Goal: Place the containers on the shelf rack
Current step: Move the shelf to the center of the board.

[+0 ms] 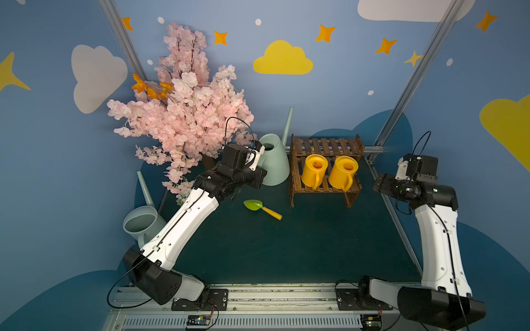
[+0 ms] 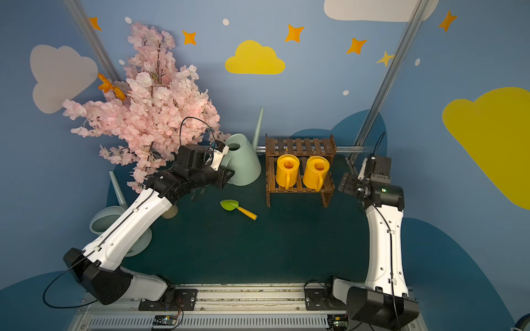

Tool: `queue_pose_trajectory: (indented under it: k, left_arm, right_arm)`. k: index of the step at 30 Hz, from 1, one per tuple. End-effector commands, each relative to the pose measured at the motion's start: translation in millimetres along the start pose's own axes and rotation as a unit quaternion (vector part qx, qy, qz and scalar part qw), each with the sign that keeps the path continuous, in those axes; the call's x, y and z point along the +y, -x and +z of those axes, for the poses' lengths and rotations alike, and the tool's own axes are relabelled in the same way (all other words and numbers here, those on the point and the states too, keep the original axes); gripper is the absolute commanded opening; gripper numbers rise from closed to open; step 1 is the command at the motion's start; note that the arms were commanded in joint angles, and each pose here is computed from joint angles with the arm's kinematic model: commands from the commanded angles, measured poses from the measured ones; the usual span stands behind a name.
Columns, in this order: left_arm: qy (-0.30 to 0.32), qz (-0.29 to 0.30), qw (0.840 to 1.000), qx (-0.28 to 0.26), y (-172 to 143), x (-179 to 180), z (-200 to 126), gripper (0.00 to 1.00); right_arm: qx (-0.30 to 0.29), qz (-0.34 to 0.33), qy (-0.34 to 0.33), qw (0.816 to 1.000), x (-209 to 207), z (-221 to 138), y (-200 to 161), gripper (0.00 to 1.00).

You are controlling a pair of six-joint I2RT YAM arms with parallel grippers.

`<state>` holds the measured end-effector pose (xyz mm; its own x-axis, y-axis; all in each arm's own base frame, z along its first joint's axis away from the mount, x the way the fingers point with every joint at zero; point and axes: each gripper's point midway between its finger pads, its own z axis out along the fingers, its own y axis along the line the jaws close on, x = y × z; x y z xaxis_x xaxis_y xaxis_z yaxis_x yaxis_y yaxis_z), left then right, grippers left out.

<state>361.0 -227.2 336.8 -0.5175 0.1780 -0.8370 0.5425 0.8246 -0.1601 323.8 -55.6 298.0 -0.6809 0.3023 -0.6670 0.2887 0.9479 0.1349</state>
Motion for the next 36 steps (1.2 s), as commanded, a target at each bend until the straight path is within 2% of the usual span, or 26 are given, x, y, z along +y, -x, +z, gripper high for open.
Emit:
queue_pose_trajectory:
  k: [1,8,14,23,30,36]
  left_arm:
    - [-0.023,0.019,0.998,-0.046,29,-15,-17,0.03]
    - [-0.039,0.028,0.997,-0.062,38,-24,-26,0.04]
    - [-0.04,0.03,0.997,-0.058,31,-23,-24,0.04]
    - [-0.041,0.028,0.995,-0.081,38,-25,-39,0.04]
    - [-0.04,0.029,0.996,-0.08,36,-25,-40,0.05]
    - [-0.031,0.024,0.996,-0.082,36,-22,-40,0.05]
  right_arm:
    - [0.04,0.013,0.025,0.999,1,16,-4,0.8]
    - [0.086,0.02,0.052,0.995,9,65,-4,0.67]
    - [0.105,0.015,0.06,0.993,16,103,0,0.64]
    - [0.145,0.008,0.069,0.987,38,139,-4,0.54]
    - [0.172,0.003,0.073,0.982,48,170,-11,0.45]
    - [0.18,-0.017,0.076,0.981,56,179,-19,0.38]
